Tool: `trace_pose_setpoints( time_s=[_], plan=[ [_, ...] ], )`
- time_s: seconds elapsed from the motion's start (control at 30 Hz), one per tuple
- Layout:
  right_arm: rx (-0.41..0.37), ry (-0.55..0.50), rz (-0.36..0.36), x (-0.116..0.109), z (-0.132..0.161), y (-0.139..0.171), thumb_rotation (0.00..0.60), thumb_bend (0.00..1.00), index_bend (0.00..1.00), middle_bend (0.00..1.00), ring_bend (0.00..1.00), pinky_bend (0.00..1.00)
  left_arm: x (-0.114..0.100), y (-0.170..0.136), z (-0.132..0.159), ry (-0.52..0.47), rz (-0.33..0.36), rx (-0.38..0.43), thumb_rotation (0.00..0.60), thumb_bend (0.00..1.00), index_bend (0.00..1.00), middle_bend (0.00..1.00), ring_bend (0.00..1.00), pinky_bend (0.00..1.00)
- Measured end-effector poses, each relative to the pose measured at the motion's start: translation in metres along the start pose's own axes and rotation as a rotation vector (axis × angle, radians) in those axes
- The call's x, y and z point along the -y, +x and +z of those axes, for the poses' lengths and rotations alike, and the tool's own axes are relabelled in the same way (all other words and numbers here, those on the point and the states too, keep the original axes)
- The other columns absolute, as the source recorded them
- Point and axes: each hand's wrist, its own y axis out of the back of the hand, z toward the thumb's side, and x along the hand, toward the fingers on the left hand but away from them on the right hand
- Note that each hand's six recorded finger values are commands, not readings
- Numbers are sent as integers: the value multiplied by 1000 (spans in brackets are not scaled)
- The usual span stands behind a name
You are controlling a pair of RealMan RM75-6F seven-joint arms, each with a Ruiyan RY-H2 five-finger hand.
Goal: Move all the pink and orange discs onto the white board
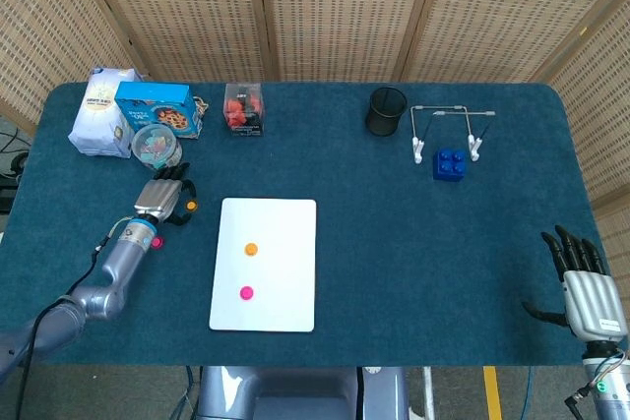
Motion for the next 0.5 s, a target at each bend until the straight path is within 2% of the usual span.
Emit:
trace_pose_setpoints(
  time_s=[0.1,0.17,0.5],
  plan=[
    [0,-1,2,0,0,0,600,0,0,0,0,0,1,1,2,1,-2,3,600,348,526,0,0,0],
    [0,-1,2,0,0,0,600,0,0,0,0,0,2,1,3,3,1,5,600,356,560,0,0,0],
    [-1,-6,4,0,0,0,600,0,0,0,0,0,-1,-2,6,1,19,15,600,364,576,0,0,0]
  ],
)
